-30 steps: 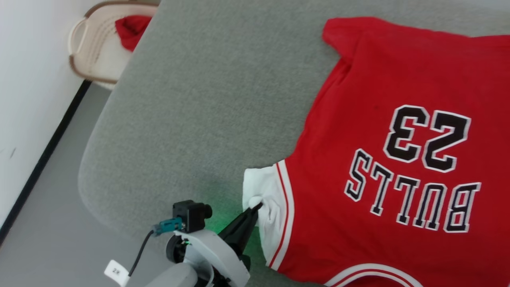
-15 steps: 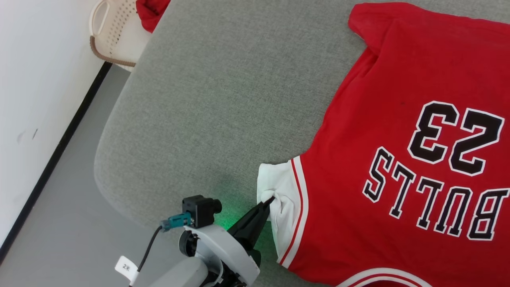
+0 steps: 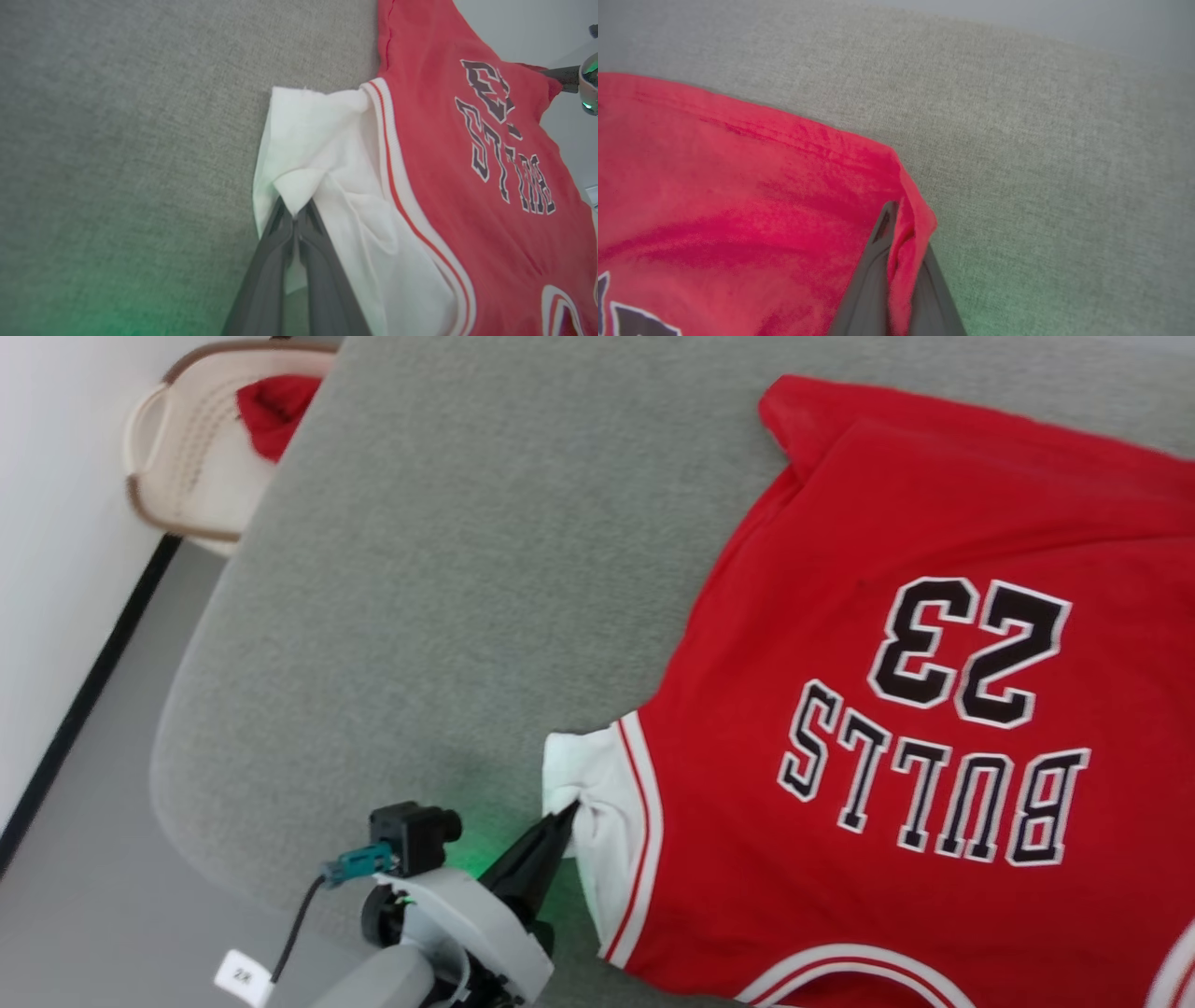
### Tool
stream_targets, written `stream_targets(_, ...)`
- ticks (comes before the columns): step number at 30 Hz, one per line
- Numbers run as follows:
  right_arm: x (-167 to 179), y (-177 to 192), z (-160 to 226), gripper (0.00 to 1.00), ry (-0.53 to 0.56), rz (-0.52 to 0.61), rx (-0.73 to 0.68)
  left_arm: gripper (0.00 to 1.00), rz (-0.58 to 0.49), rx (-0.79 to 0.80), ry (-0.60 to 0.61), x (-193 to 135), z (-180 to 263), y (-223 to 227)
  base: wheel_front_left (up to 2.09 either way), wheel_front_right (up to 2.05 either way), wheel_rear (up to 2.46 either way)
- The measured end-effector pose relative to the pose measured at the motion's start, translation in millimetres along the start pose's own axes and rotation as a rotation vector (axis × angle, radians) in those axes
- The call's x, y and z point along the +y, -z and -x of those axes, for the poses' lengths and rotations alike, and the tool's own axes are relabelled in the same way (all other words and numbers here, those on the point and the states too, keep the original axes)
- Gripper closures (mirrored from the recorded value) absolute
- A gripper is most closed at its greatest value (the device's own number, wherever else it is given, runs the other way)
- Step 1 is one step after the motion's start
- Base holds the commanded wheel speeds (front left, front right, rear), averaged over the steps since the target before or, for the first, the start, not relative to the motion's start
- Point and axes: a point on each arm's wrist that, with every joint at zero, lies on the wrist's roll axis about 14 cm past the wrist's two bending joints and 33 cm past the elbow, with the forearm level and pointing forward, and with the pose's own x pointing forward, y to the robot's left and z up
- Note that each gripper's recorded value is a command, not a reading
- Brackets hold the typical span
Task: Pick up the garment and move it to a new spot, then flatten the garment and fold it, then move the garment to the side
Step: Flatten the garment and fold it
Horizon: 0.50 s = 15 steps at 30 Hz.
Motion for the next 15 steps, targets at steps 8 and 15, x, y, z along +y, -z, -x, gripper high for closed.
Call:
stream_targets(8,-12.4,24.3,48.9,1.00,-0.025,0.016,-0.029,1.00,-0.036,0.000,0.013,-1.3,-1.0,-4.3,0.00,0.00,0.00)
stream_targets(15,-25.9,83.9,91.4,1.00,-0.037,-0.036,-0.014,1.00,-0.076,0.000,0.041,-9.3,-2.9,-9.7,0.00,0.00,0.00)
